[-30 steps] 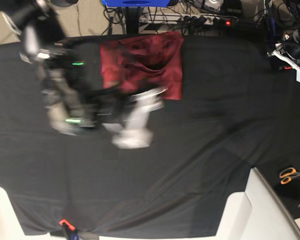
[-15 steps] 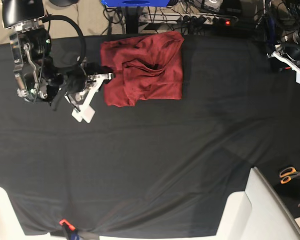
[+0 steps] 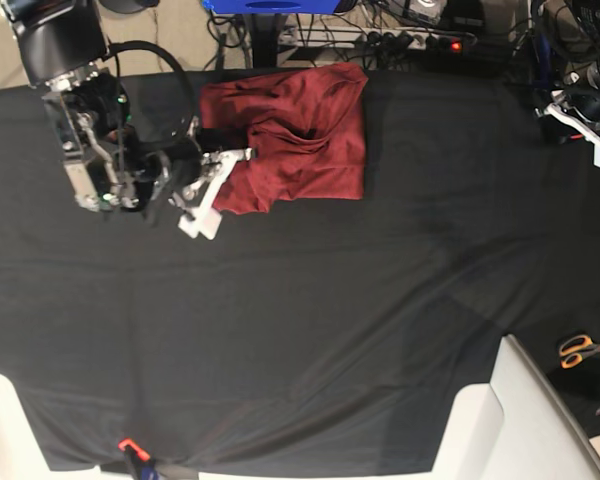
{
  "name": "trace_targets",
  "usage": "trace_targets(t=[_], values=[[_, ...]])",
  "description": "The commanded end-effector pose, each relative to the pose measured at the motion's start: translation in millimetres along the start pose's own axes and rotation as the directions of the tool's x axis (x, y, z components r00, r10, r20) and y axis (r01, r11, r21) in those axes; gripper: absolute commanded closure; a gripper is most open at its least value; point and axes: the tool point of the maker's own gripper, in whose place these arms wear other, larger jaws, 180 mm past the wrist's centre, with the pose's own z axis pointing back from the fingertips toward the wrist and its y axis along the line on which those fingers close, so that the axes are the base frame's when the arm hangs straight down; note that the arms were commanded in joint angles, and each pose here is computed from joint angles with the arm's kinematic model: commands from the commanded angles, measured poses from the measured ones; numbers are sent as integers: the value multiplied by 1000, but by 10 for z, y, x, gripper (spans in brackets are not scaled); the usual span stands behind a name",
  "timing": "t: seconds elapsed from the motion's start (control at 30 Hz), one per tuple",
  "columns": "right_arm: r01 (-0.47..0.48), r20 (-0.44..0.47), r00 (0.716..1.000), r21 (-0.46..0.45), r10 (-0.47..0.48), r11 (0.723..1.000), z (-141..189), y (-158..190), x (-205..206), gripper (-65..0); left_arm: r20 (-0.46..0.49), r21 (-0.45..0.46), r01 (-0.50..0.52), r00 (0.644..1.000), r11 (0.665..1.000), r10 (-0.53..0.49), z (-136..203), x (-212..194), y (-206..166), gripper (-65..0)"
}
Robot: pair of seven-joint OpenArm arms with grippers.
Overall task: Fold the T-shirt properly
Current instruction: 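Tuck and press the folded end with the right gripper, then withdraw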
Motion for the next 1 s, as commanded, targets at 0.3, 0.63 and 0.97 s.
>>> trace_targets(t=[0.3, 0.63, 0.97], values=[[-44, 40, 998, 67, 42, 997, -16, 367, 301, -2, 35, 7, 18, 999, 1000, -19, 51, 147, 50, 0], [-119, 21, 993, 101, 118, 988, -212, 763, 496, -2, 37, 7, 18, 999, 1000, -19, 49, 153, 49, 0], [-181, -54, 981, 117, 188, 977, -345, 1012, 425, -2, 32, 7, 17, 999, 1000, -17, 52, 129, 49, 0]])
